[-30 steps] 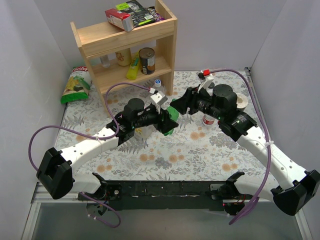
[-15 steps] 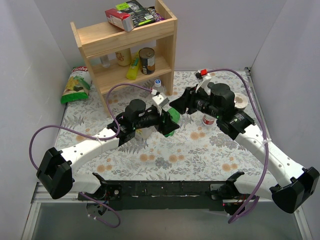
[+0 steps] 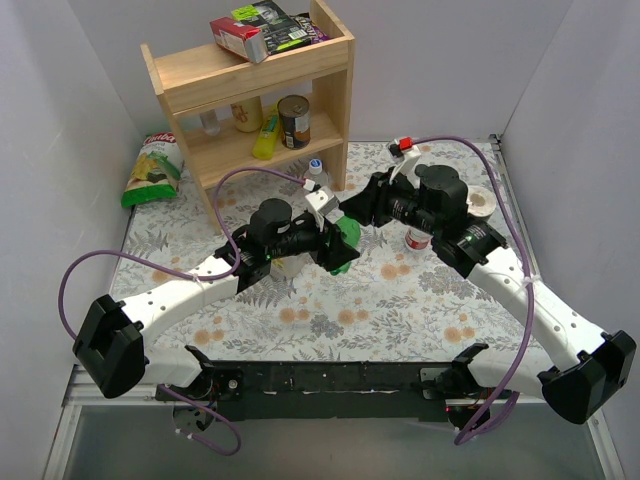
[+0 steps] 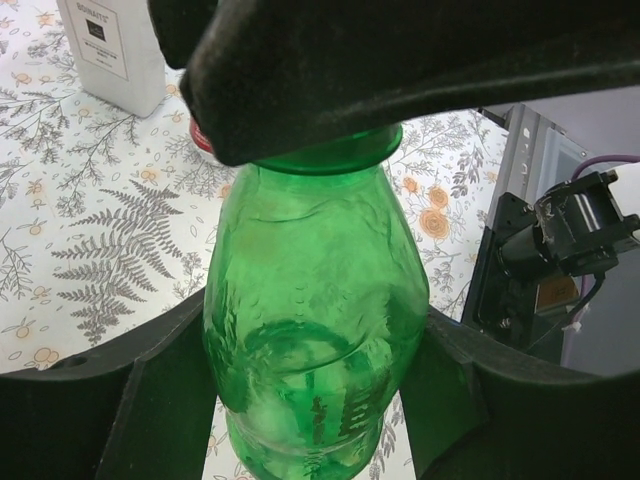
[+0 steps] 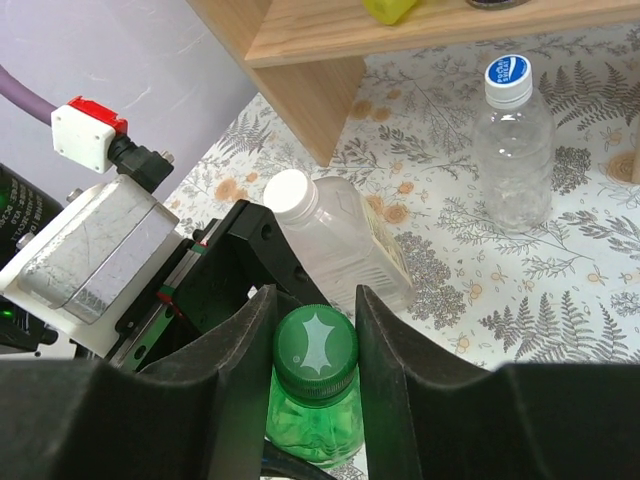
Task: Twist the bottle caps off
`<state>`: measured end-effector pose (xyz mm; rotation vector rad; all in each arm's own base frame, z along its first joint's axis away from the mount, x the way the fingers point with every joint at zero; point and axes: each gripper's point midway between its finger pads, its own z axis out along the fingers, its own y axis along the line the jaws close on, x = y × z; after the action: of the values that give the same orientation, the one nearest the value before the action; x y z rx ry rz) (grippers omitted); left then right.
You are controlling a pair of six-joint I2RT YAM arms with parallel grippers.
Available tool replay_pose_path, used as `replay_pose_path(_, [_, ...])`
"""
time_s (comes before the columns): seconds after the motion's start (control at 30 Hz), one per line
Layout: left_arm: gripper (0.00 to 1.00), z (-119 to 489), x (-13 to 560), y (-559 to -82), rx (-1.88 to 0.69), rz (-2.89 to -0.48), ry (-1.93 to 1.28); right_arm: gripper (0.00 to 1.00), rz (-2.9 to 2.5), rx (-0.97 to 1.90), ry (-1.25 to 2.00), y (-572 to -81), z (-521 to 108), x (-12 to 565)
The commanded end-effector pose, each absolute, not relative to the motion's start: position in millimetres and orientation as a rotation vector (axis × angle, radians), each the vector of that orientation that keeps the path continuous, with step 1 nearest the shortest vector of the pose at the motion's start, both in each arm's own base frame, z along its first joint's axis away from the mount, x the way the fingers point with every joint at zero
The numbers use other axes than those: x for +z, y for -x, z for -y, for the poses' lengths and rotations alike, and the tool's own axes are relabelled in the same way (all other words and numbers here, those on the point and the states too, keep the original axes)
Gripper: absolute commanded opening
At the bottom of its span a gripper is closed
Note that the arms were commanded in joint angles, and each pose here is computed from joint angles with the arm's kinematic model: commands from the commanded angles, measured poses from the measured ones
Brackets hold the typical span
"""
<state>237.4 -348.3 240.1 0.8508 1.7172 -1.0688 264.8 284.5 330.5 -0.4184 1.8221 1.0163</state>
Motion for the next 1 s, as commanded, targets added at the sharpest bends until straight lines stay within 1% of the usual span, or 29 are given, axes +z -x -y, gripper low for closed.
replay_pose_path(0.0, [0.36,352.9,278.3,-213.1,-1.179,-1.547,-0.941,0.29,-1.671,1.093,0.517,-256.7,-290.0,367.3])
replay_pose_path(0.03, [0.36,353.7,283.3,-208.4,-1.200,-1.513,-0.961,0.29,-1.642,1.137,0.576,-246.9,-291.0,371.2])
replay_pose_path(0.07, [0.36,352.3,286.7,-203.2,-1.225,-1.492,-0.975,0.28,-1.610,1.149,0.589,-249.3,-285.7,374.8])
replay_pose_path(0.1, [0.36,351.6,290.2,-199.3,-1.250,-1.471,-0.990,0.28,-1.577,1.211,0.664,-237.1,-287.4,377.5])
replay_pose_path(0.2, [0.36,351.1,298.9,-175.8,-1.383,-1.384,-1.086,0.27,-1.492,1.280,0.763,-225.6,-280.4,385.2])
replay_pose_path(0.23, [0.36,350.5,301.9,-165.1,-1.434,-1.335,-1.138,0.27,-1.456,1.335,0.841,-210.9,-280.1,387.1])
replay_pose_path(0.3, [0.36,350.4,302.1,-155.8,-1.496,-1.318,-1.178,0.27,-1.381,1.397,0.947,-193.5,-278.7,390.8])
replay_pose_path(0.4, [0.35,348.0,302.4,-141.2,-1.584,-1.270,-1.249,0.26,-1.267,1.440,1.047,-172.7,-275.8,401.9])
replay_pose_path(0.53, [0.35,347.1,301.4,-132.7,-1.664,-1.246,-1.291,0.26,-1.184,1.445,1.076,-160.7,-266.6,414.7])
replay_pose_path(0.87, [0.35,347.2,296.6,-128.7,-1.708,-1.248,-1.315,0.23,-1.036,1.454,1.159,-139.5,-249.5,443.5])
replay_pose_path(0.93, [0.35,348.1,298.0,-133.3,-1.681,-1.254,-1.288,0.23,-1.053,1.437,1.110,-145.1,-248.5,448.2])
replay_pose_path(0.97, [0.35,347.9,299.5,-138.1,-1.652,-1.260,-1.267,0.23,-1.140,1.423,1.057,-158.3,-248.1,438.0])
